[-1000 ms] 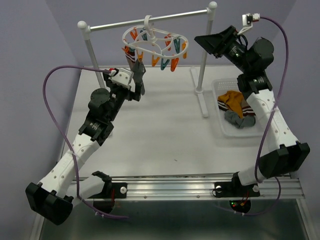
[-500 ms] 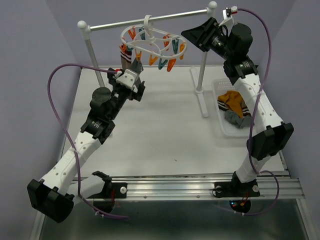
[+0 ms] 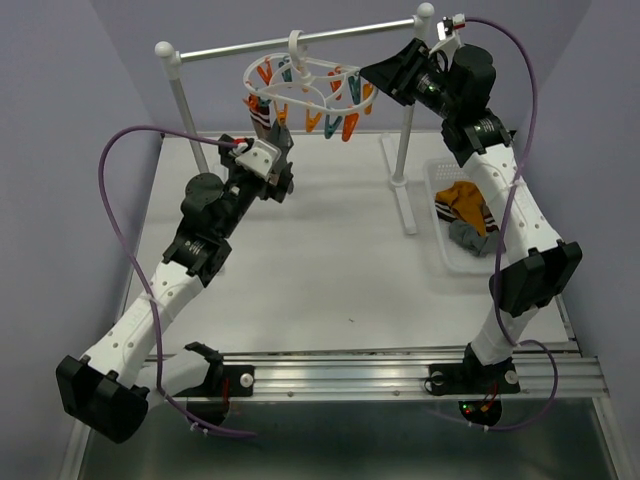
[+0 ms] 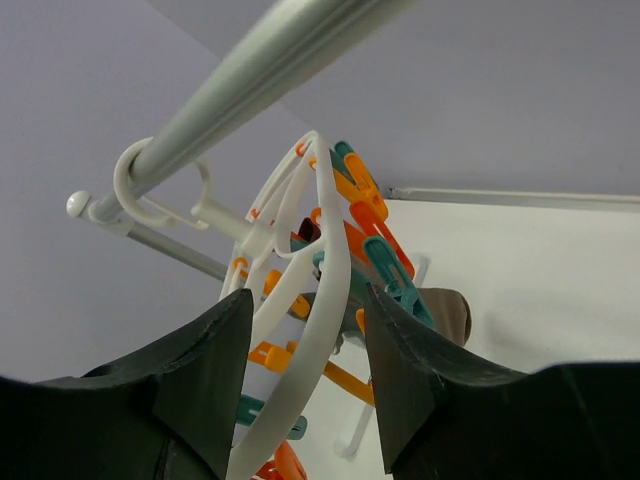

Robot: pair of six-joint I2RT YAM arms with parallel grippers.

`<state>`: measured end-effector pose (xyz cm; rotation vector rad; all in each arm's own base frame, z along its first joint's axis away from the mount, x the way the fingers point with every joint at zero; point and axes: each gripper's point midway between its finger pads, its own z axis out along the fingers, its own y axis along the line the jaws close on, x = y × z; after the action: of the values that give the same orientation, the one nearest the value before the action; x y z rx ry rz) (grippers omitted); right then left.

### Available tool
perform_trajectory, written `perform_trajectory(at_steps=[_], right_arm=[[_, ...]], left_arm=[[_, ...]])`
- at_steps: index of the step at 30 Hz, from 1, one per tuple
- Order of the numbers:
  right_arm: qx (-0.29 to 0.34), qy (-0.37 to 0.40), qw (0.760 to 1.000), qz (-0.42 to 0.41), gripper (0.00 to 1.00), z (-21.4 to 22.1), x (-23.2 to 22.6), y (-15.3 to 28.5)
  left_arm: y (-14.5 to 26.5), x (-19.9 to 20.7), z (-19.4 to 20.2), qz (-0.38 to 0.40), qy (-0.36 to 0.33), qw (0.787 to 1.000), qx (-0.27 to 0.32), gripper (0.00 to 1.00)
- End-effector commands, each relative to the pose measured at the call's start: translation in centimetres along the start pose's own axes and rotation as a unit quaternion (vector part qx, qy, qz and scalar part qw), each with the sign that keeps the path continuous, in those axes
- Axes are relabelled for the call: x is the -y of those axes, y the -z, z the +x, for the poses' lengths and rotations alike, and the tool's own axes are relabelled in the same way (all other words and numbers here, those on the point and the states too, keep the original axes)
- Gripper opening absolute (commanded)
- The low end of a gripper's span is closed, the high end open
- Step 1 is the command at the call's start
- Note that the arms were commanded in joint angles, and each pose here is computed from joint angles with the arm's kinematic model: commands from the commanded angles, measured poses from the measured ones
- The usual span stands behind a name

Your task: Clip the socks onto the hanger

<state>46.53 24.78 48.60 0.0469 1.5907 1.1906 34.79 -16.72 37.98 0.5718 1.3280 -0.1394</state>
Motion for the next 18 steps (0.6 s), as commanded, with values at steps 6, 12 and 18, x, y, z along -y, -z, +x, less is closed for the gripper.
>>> perform_trajectory(at_steps=[6,12,18], right_arm=[[-0.018,0.000,0.999,-0.040,0.43,0.9,-3.6,0.9],[-0.026,-0.011,0.998,-0.059,0.33,1.3,-4.8,1.2],[-0.034,-0.032,0.995,-0.085,0.34,1.6,-5.8,1.5]], left_arm=[[-1.1,0.1,-3.4,0.018,-0.012,0.998,0.061,0.99],[-1.4,0.7,-3.5,0.030,-0.006,0.997,0.075,0.99],[-1.9,1.0,-3.8,0.038,0.000,0.996,0.083,0.99]])
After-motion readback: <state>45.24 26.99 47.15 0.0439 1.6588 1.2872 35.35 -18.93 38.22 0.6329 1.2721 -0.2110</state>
